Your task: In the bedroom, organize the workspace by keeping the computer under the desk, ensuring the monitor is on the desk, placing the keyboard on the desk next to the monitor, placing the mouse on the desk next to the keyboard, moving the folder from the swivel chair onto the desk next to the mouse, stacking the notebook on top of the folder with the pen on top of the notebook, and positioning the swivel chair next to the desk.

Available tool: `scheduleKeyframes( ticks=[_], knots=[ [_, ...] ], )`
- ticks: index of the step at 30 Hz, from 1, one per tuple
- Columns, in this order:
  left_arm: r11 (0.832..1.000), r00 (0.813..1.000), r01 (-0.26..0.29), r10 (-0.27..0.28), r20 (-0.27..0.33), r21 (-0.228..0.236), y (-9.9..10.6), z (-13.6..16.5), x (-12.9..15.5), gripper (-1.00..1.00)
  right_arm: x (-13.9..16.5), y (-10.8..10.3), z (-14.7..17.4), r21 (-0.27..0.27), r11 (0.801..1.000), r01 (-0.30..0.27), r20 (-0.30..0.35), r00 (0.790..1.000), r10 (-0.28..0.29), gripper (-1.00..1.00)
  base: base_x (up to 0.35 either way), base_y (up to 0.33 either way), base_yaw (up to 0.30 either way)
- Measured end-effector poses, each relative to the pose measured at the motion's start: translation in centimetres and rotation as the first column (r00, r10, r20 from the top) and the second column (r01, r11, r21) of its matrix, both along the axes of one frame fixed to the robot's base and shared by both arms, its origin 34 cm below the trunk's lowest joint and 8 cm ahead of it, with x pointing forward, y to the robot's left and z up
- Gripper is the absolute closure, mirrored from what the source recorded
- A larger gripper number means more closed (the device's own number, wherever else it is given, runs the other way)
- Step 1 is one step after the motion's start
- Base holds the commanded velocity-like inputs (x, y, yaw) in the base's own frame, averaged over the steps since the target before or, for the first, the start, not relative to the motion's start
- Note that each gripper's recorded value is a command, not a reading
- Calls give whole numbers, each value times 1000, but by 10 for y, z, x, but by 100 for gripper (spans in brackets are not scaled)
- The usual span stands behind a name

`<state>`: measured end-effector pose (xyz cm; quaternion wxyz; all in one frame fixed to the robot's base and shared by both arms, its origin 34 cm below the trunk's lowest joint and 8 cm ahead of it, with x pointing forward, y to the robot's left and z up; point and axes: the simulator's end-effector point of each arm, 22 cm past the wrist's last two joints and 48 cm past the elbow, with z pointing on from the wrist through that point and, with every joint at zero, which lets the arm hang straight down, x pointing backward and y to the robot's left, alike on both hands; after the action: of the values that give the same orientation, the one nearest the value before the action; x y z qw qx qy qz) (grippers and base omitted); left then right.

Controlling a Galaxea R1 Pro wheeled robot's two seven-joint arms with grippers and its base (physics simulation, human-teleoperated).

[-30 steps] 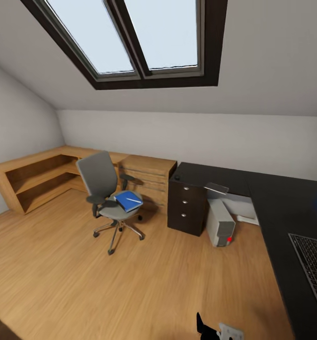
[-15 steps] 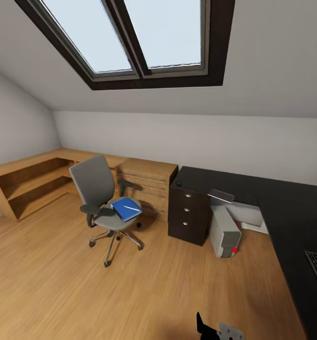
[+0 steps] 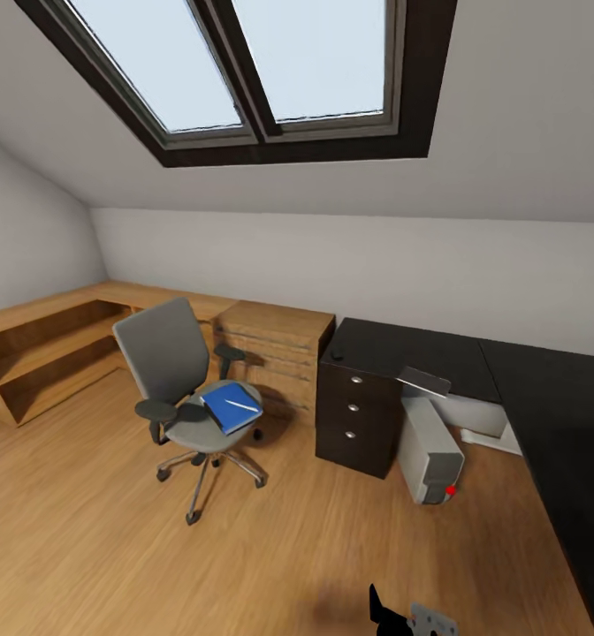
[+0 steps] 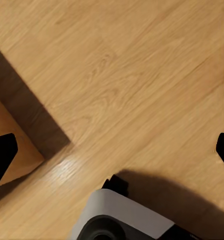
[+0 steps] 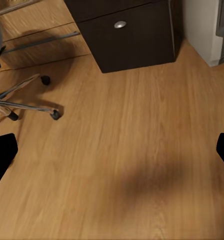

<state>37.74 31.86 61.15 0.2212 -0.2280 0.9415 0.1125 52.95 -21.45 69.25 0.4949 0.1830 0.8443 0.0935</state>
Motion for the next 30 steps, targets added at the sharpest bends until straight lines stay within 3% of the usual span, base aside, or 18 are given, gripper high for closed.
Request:
scheduleKeyframes(
  ticks=[20, 30],
  knots=[
    [1000, 1000, 14, -14, 10, -24, -6, 14, 0, -100, -3, 0, 14, 0, 1000, 0, -1, 1000, 0, -100, 299, -178, 0],
    [1000, 1000, 14, -13, 12, -22, -5, 16, 0, -100, -4, 0, 16, 0, 1000, 0, -1, 1000, 0, -100, 71, -76, 0]
  ],
)
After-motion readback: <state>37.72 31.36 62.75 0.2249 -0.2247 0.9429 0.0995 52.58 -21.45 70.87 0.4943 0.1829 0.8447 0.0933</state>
